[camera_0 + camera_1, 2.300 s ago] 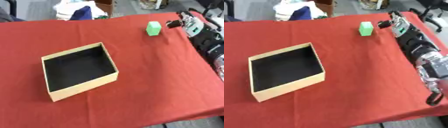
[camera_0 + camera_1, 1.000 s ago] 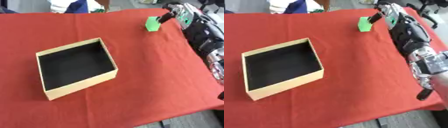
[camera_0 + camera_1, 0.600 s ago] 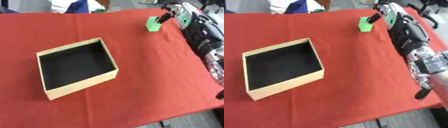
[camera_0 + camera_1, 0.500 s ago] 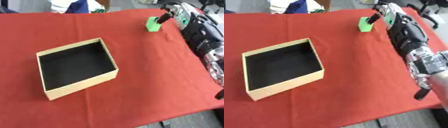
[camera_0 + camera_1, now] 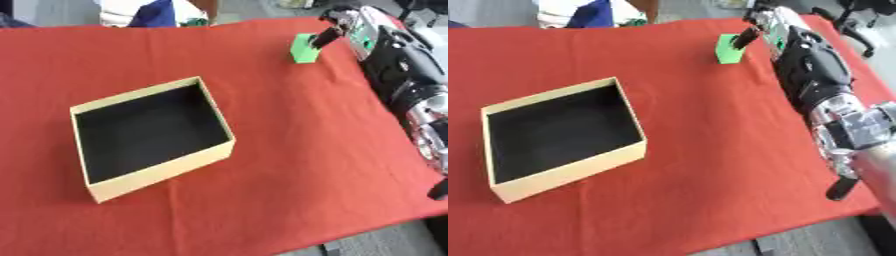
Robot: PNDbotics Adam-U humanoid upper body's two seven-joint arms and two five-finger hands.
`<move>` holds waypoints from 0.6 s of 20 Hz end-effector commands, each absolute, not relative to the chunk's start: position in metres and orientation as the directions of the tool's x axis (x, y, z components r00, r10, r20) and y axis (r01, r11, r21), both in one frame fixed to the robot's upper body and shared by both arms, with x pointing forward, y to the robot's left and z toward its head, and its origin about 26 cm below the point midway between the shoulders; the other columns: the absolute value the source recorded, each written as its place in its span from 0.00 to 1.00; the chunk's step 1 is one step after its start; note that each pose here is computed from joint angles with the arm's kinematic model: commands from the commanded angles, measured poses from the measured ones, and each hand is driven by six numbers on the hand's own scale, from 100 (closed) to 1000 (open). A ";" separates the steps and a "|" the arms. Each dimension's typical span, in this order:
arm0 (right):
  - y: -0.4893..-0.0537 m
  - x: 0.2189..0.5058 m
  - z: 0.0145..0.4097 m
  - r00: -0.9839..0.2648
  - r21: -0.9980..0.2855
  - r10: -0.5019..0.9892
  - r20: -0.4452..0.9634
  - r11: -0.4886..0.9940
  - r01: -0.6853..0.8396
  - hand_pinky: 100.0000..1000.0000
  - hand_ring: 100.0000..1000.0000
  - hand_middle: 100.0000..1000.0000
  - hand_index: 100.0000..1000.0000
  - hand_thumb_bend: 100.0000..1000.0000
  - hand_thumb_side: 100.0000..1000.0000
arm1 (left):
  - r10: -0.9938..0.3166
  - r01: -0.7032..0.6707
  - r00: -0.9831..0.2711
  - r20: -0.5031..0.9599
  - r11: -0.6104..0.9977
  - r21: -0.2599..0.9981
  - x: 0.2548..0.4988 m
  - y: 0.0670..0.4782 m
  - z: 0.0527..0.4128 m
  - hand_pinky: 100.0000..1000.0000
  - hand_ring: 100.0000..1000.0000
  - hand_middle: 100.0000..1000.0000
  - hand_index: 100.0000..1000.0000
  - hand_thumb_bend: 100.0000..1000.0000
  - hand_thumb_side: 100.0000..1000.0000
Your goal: Pick up objects on the table and place them in the box.
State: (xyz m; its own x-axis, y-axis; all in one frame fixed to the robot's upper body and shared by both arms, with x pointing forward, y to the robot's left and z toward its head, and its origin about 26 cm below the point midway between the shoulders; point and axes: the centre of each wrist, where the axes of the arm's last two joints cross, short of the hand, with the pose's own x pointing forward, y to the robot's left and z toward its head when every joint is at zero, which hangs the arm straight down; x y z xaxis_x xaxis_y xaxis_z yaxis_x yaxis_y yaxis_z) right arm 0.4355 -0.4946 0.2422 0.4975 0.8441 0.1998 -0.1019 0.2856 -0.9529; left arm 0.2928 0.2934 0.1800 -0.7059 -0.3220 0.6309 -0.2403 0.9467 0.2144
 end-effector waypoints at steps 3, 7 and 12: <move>-0.498 0.430 0.269 0.474 -0.976 0.863 0.173 0.215 -0.036 0.82 0.93 1.00 1.00 0.00 0.21 | -0.333 -0.245 -0.724 0.604 0.943 0.226 0.291 0.294 0.189 0.64 0.60 0.55 0.78 0.00 0.60; -0.496 0.430 0.276 0.459 -0.982 0.875 0.156 0.186 -0.021 0.82 0.93 1.00 1.00 0.00 0.19 | -0.335 -0.246 -0.722 0.605 0.942 0.229 0.291 0.295 0.188 0.64 0.60 0.55 0.78 0.00 0.59; -0.496 0.430 0.273 0.465 -0.983 0.877 0.120 0.169 -0.066 0.83 0.93 1.00 1.00 0.00 0.25 | -0.337 -0.246 -0.721 0.605 0.941 0.231 0.291 0.295 0.189 0.64 0.61 0.55 0.78 0.00 0.59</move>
